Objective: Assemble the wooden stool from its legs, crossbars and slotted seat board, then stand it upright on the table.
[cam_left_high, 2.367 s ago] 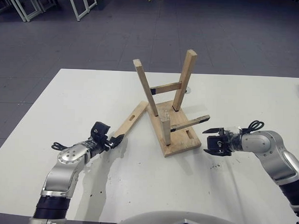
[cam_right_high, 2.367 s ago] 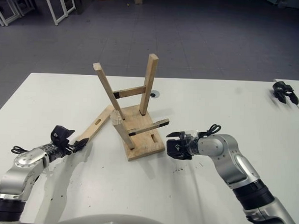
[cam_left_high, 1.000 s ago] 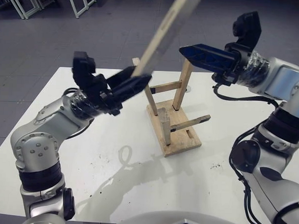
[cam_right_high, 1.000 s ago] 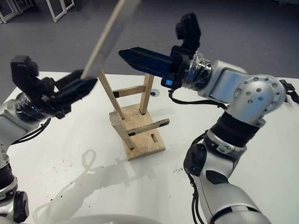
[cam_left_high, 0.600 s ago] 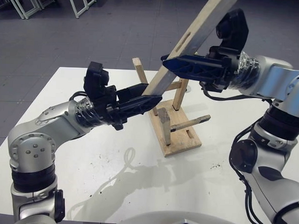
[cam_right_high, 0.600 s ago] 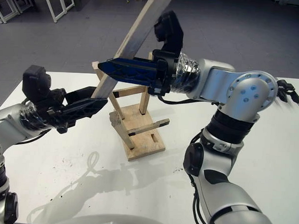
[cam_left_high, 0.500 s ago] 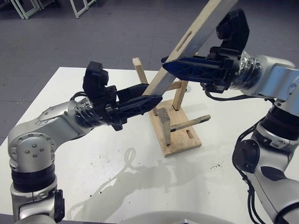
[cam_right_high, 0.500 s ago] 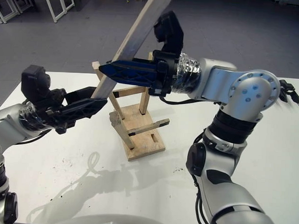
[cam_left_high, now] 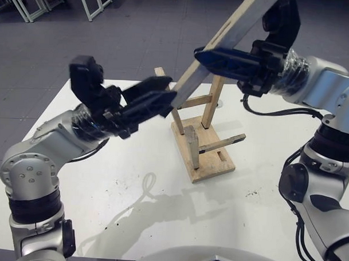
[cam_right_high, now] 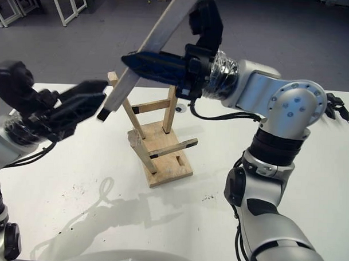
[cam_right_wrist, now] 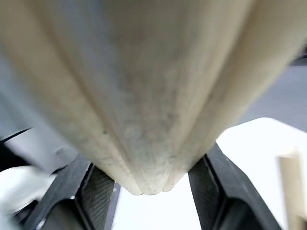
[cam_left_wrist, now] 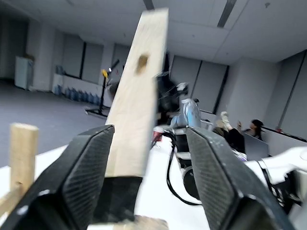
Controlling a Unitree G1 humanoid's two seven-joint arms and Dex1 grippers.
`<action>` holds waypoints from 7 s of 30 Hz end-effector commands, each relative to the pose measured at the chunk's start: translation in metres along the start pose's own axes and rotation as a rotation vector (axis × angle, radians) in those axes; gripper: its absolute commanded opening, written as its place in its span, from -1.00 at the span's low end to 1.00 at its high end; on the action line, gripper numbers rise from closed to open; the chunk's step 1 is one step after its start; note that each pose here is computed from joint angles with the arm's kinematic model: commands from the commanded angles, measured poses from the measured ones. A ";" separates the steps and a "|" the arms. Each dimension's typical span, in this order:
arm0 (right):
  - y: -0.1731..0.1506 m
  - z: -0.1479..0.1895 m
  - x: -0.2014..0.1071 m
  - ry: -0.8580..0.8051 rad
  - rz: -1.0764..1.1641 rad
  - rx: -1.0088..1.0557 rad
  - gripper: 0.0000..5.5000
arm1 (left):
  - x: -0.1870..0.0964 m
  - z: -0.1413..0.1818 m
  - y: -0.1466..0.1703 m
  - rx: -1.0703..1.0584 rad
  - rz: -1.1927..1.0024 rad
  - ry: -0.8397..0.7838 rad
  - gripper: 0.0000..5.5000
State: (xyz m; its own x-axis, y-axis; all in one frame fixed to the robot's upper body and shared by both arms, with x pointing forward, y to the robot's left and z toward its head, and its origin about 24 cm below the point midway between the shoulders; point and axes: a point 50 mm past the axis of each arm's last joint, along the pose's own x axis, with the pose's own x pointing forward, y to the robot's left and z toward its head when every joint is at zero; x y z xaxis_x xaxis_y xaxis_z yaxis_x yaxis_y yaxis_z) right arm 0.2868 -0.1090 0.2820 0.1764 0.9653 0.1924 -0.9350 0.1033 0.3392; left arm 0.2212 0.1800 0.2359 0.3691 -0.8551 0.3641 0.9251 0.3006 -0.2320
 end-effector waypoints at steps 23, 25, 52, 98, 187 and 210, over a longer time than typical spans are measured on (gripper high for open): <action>-0.059 -0.135 -0.107 0.534 -0.466 -0.115 -0.26 | -0.066 -0.105 0.079 0.371 0.874 0.508 0.04; -0.053 -0.139 -0.103 0.496 -0.446 -0.063 -0.26 | -0.069 -0.102 0.080 0.378 0.885 0.504 0.04; -0.036 -0.163 -0.053 0.397 -0.260 -0.058 -0.26 | -0.075 -0.096 0.088 0.391 0.893 0.510 0.04; -0.044 -0.220 -0.080 0.566 -0.310 -0.400 -0.26 | 0.060 -0.002 0.005 0.647 -0.362 0.761 0.27; -0.040 -0.266 -0.107 0.911 -0.241 -0.534 -0.25 | 0.052 -0.106 0.062 0.585 -0.660 1.305 -0.84; -0.047 -0.265 -0.120 1.175 -0.317 -0.336 -0.25 | 0.053 -0.129 0.055 0.601 -0.597 1.336 -0.83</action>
State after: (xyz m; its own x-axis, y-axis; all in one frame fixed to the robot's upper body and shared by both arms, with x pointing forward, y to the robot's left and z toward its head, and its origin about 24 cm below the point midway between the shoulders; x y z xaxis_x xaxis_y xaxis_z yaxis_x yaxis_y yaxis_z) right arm 0.2571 -0.0976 0.0895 0.2993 0.8710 -0.3895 -0.9323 0.1802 -0.3135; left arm 0.2908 0.0853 0.1648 0.0325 -0.5603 -0.8277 0.8474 -0.4237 0.3201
